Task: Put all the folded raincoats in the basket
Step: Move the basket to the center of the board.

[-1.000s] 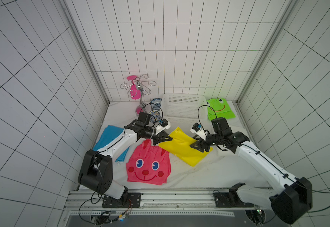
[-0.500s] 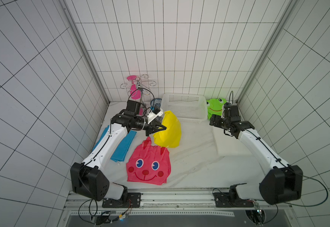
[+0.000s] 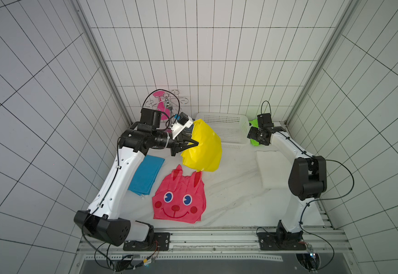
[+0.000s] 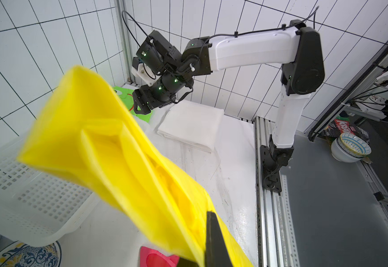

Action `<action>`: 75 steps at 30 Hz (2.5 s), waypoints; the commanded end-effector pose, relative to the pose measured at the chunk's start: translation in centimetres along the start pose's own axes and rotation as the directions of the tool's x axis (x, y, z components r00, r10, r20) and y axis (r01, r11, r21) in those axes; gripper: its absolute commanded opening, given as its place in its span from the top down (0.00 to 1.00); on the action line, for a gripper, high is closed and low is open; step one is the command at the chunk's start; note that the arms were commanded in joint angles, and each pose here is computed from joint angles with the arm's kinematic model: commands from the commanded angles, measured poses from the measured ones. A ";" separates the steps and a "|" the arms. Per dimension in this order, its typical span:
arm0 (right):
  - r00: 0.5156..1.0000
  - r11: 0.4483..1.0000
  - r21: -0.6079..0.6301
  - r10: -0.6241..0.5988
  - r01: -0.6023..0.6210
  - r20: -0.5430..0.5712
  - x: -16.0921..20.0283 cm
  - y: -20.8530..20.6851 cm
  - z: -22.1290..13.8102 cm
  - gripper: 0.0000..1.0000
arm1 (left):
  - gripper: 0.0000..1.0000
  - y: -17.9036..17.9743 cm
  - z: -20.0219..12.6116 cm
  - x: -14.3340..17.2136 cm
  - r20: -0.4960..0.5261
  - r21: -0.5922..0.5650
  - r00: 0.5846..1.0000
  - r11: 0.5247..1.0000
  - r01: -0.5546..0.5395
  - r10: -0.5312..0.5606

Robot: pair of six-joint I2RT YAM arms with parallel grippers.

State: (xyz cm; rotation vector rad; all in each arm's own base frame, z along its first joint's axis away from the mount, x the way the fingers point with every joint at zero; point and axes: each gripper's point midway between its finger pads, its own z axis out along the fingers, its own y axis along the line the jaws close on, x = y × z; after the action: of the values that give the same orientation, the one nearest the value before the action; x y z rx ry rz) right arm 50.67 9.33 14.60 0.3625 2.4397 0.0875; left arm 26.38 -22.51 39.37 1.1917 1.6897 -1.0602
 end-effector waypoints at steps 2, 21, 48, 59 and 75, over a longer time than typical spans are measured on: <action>0.996 1.000 0.010 -0.012 0.013 -0.089 1.2 0.2 1.9 0.27 | 1.00 -0.8 -0.7 -1.9 0.036 0.018 0.999 1.000 0.026 -0.027; 0.939 0.977 -0.003 -0.205 0.212 -0.275 5.4 -1.0 1.8 0.63 | 1.00 0.4 0.0 -5.1 0.052 -0.041 0.999 0.999 0.002 0.000; 0.933 0.927 -0.212 -0.339 0.310 -0.122 8.9 -2.1 -9.7 0.46 | 1.00 1.0 4.8 -4.8 0.032 -0.088 0.965 0.961 0.263 -0.261; 0.527 0.529 -0.187 -0.617 0.828 0.585 12.6 7.2 -21.1 0.03 | 1.00 5.0 6.9 -5.9 0.146 -0.202 0.818 0.793 0.575 -0.556; 0.470 0.392 -0.316 -0.400 0.864 0.787 16.7 13.6 -24.0 0.01 | 1.00 7.0 11.4 -6.1 0.168 -0.327 0.770 0.702 0.633 -0.616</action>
State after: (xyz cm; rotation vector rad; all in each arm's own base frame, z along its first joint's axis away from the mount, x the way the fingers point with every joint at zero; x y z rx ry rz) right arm 26.73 26.71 25.72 -0.8906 1.5750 0.4107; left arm 35.64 -33.29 39.20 0.3660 2.2225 -1.0658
